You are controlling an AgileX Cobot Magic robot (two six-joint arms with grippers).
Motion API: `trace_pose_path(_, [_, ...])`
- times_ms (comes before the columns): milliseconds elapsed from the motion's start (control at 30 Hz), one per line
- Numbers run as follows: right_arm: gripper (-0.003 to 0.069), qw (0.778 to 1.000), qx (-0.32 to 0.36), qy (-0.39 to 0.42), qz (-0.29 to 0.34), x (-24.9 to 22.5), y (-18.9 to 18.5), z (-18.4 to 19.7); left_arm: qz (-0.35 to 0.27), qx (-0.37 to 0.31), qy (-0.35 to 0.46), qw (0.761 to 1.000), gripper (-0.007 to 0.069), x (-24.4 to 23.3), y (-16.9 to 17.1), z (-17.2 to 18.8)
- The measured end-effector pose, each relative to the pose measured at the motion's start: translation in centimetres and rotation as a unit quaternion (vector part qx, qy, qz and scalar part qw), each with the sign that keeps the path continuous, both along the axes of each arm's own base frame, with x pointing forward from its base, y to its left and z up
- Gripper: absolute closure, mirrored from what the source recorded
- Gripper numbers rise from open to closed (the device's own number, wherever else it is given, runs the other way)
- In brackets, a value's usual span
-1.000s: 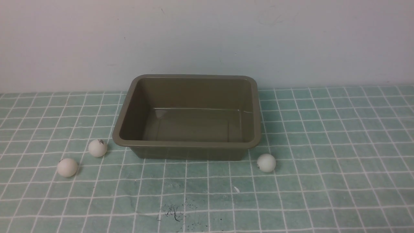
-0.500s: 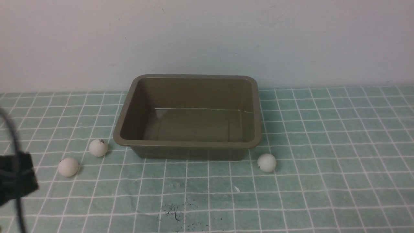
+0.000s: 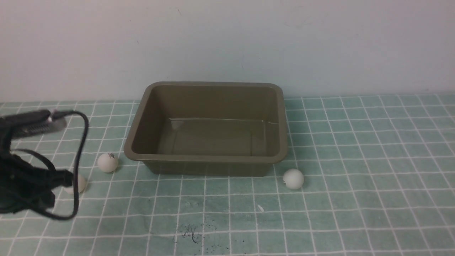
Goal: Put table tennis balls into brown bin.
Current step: 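Reach for and grasp a ping pong ball on the table beside the basket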
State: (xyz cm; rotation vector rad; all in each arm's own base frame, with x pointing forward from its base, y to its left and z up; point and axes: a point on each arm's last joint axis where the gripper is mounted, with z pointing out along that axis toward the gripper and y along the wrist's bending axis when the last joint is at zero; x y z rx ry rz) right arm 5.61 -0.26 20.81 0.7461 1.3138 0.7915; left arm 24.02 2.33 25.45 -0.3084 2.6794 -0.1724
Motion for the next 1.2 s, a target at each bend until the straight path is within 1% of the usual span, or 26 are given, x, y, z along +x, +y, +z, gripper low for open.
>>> trace_pose_path(67, [0.0672,1.0,0.002,0.006,0.006,0.0,0.1,-0.1,0.012,0.004,-0.019,1.0,0.0618,1.0,0.7,0.5])
trace_pose_path(133, [0.0672,0.999,-0.01,0.022,0.036,-0.1,0.6,0.3,0.02,0.009,-0.034,0.999,0.0597,2.6,1.3,0.7])
trace_pose_path(167, [0.0672,0.998,-0.023,0.028,0.052,-0.2,0.9,0.7,0.019,0.01,-0.034,0.999,0.0588,3.2,1.4,0.5])
trace_pose_path(200, [0.0672,0.996,-0.046,0.022,0.069,-0.5,1.2,2.1,0.016,0.012,-0.032,0.999,0.0552,4.2,1.6,0.2])
trace_pose_path(267, [0.0672,0.991,-0.092,0.025,0.097,-0.9,1.7,4.3,0.007,0.015,-0.023,1.0,0.051,5.5,1.9,-0.6])
trace_pose_path(367, [0.0672,0.966,-0.184,0.088,0.156,-0.3,2.6,7.7,-0.01,0.018,0.002,1.0,0.0363,8.1,2.3,-2.5])
trace_pose_path(400, [0.0671,0.965,-0.189,0.088,0.159,-0.4,2.7,8.0,-0.011,0.018,0.004,1.0,0.0354,8.3,2.4,-2.6])
trace_pose_path(433, [0.0671,0.955,-0.211,0.115,0.174,0.2,2.9,8.5,-0.014,0.019,0.01,1.0,0.0315,8.7,2.4,-3.1])
trace_pose_path(467, [0.0671,0.939,-0.243,0.143,0.196,0.8,3.1,9.5,-0.017,0.018,0.019,1.0,0.025,9.5,2.6,-3.9])
trace_pose_path(533, [0.0671,0.916,-0.283,0.18,0.222,1.9,3.4,10.6,-0.018,0.02,0.032,0.999,0.0168,10.3,2.8,-5.1])
trace_pose_path(567, [0.0671,0.907,-0.296,0.19,0.23,2.4,3.5,10.9,-0.018,0.02,0.035,0.999,0.0141,10.5,2.8,-5.5])
trace_pose_path(600, [0.067,0.897,-0.309,0.207,0.241,3.2,3.6,11.2,-0.018,0.019,0.046,0.999,0.0104,10.9,2.9,-6.6])
trace_pose_path(667, [0.0669,0.887,-0.319,0.221,0.251,4.2,3.7,11.5,-0.017,0.019,0.052,0.998,0.0082,11.2,3.0,-7.6])
trace_pose_path(733, [0.0667,0.878,-0.325,0.236,0.258,5.3,3.8,11.6,-0.016,0.017,0.062,0.998,0.0081,11.6,3.1,-8.8])
trace_pose_path(767, [0.0666,0.877,-0.327,0.238,0.26,5.5,3.8,11.7,-0.016,0.017,0.062,0.998,0.0081,11.6,3.1,-8.8])
trace_pose_path(800, [0.0661,0.87,-0.329,0.255,0.265,6.7,3.8,11.7,-0.016,0.017,0.071,0.997,0.0112,11.8,3.2,-9.9])
trace_pose_path(833, [0.0656,0.868,-0.329,0.259,0.267,7.2,3.9,11.8,-0.016,0.016,0.074,0.997,0.0132,11.8,3.2,-10.2])
trace_pose_path(867, [0.0648,0.863,-0.331,0.27,0.27,7.9,3.9,11.7,-0.015,0.015,0.077,0.997,0.0179,11.9,3.2,-10.4])
trace_pose_path(900, [0.0636,0.858,-0.333,0.278,0.273,8.8,3.9,11.7,-0.015,0.015,0.08,0.997,0.0242,11.9,3.2,-10.6])
trace_pose_path(933, [0.0624,0.854,-0.335,0.285,0.277,9.5,4.0,11.7,-0.015,0.015,0.08,0.997,0.028,11.9,3.2,-10.6])
trace_pose_path(1000, [0.0581,0.843,-0.342,0.3,0.287,11.5,4.1,11.7,-0.018,0.014,0.081,0.996,0.0274,12.2,3.2,-10.2])
trace_pose_path(1033, [0.0562,0.838,-0.347,0.304,0.292,12.3,4.2,11.6,-0.02,0.012,0.083,0.996,0.0272,12.4,3.2,-9.7])
trace_pose_path(1067, [0.0531,0.827,-0.351,0.318,0.302,13.7,4.4,11.2,-0.023,0.01,0.085,0.996,0.0273,12.6,3.2,-9.0])
trace_pose_path(1100, [0.0497,0.819,-0.357,0.323,0.312,14.6,4.6,10.8,-0.023,0.005,0.079,0.997,0.0272,13.0,3.2,-7.7])
trace_pose_path(1133, [0.0479,0.813,-0.359,0.329,0.318,15.4,4.8,10.3,-0.023,0.002,0.07,0.997,0.0272,13.2,3.0,-6.8])
trace_pose_path(1200, [0.0403,0.794,-0.379,0.332,0.341,17.2,5.9,9.0,-0.04,-0.021,0.024,0.999,0.0272,14.0,1.7,-2.8])
